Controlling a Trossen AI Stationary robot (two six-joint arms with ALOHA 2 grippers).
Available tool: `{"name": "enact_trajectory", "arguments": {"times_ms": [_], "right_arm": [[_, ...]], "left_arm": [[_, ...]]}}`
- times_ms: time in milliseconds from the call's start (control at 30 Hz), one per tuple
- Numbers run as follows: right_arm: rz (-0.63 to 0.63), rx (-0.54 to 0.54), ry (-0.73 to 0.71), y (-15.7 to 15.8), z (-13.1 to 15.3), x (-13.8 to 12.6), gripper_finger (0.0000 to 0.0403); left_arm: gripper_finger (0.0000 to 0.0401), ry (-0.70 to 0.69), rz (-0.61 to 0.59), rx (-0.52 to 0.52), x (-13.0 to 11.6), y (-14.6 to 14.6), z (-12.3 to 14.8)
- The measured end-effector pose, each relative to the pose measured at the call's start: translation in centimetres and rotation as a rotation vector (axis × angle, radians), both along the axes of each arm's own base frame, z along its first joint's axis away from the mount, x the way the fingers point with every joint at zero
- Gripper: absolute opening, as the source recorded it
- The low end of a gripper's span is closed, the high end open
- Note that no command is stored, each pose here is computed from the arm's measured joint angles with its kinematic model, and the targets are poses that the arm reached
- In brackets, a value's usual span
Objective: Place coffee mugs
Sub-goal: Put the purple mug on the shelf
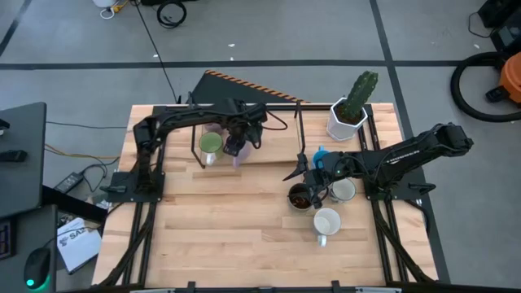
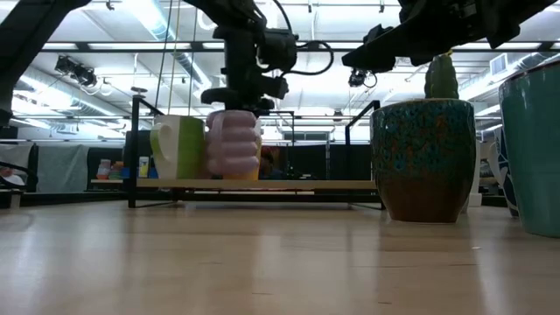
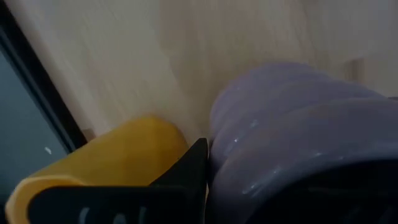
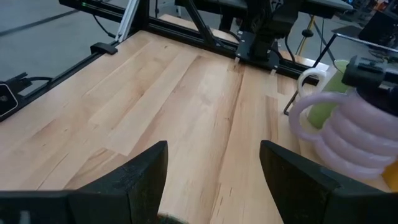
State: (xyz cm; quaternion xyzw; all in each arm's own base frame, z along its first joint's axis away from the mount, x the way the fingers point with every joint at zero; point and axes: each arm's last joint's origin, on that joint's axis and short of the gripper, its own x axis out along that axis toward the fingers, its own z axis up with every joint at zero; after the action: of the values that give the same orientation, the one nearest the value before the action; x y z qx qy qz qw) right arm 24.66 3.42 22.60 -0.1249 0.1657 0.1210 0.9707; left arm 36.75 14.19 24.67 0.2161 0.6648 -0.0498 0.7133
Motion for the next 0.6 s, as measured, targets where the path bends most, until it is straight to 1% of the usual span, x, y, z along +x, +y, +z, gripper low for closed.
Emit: {"name": "enact_trajectory", "arguments": {"times_ms": [100,600], "right_arm": [[0.002,0.0,0.001,0.02,-0.01,-0.01,0.026],[0.001,0.0,0.003,0.01,-0.02,-0.01,0.026]], "left_arm": [[0.0054,0.021,-0.001,-0.007,0.19,0.07,-0.68],[0.0058,0.059,-0.006,0.058,0.13,0.26,-0.8]]}}
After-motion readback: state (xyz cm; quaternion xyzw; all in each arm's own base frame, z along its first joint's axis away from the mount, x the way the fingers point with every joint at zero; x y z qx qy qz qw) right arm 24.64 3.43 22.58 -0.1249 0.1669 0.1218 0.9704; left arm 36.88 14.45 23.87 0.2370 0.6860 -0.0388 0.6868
